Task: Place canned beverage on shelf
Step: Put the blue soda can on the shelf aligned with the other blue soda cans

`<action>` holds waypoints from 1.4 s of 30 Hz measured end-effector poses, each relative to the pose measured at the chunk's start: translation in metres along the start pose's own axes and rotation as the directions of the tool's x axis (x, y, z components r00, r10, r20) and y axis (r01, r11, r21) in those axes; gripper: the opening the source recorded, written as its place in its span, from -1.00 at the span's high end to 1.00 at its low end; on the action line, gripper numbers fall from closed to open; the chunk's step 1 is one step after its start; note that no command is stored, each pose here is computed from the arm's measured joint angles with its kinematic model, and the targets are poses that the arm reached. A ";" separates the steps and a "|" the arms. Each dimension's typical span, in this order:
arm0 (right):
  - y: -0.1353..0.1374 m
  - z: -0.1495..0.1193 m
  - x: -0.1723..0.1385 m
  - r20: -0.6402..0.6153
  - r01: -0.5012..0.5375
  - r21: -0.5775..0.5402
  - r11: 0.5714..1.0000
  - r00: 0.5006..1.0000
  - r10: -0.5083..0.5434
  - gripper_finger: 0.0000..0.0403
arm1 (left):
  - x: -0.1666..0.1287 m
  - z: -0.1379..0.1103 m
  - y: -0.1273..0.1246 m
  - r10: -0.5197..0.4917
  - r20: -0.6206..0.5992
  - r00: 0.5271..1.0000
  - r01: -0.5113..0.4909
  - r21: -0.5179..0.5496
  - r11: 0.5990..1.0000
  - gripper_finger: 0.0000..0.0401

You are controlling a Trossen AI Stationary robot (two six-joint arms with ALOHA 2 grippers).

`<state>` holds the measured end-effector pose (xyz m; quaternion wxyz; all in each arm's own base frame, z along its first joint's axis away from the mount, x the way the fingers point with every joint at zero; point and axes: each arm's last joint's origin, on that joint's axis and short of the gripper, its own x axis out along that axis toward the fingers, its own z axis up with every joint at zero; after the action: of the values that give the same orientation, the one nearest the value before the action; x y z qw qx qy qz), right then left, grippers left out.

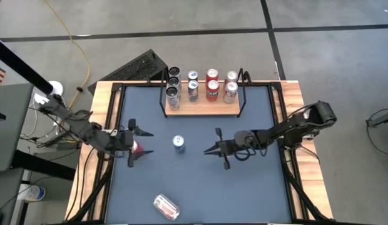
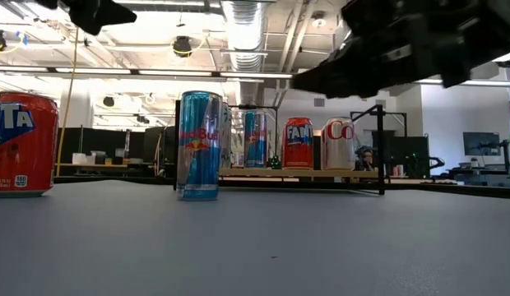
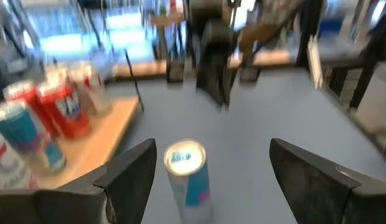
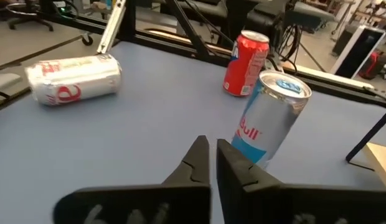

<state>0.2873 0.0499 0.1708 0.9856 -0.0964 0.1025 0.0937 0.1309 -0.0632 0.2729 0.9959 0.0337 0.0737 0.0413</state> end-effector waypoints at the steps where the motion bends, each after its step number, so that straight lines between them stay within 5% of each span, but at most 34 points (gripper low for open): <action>1: -0.002 -0.001 0.003 -0.006 0.002 0.002 1.000 1.000 -0.002 0.83 | -0.003 -0.005 0.003 -0.002 0.047 0.999 0.002 -0.003 1.000 -0.50; 12: -0.005 -0.005 0.029 -0.048 0.004 0.032 0.999 0.999 -0.002 0.52 | -0.037 -0.042 0.029 -0.008 0.306 0.952 0.021 -0.038 0.999 -0.50; 17: -0.005 -0.005 0.032 -0.055 0.003 0.041 0.999 0.998 0.000 0.35 | -0.048 -0.053 0.041 0.099 0.371 0.923 -0.075 -0.078 0.994 -0.50; 23: -0.009 -0.006 0.032 -0.064 0.014 0.043 0.999 0.998 -0.011 0.08 | -0.043 -0.055 0.048 0.251 0.354 0.901 -0.219 -0.128 0.967 -0.50; 28: -0.013 -0.008 0.031 -0.077 0.027 0.046 0.999 0.997 -0.023 -0.07 | -0.035 -0.057 0.055 0.259 0.356 0.898 -0.223 -0.140 0.965 -0.50; 42: -0.012 -0.007 0.032 -0.065 0.024 0.014 1.000 0.998 -0.023 -0.14 | -0.032 -0.069 0.076 0.345 0.226 0.911 -0.325 -0.124 0.938 -0.50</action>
<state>0.3188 0.0418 0.1595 0.9835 -0.0931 0.1338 0.0784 0.0828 0.0132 0.2153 0.9759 0.0090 -0.0583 0.2101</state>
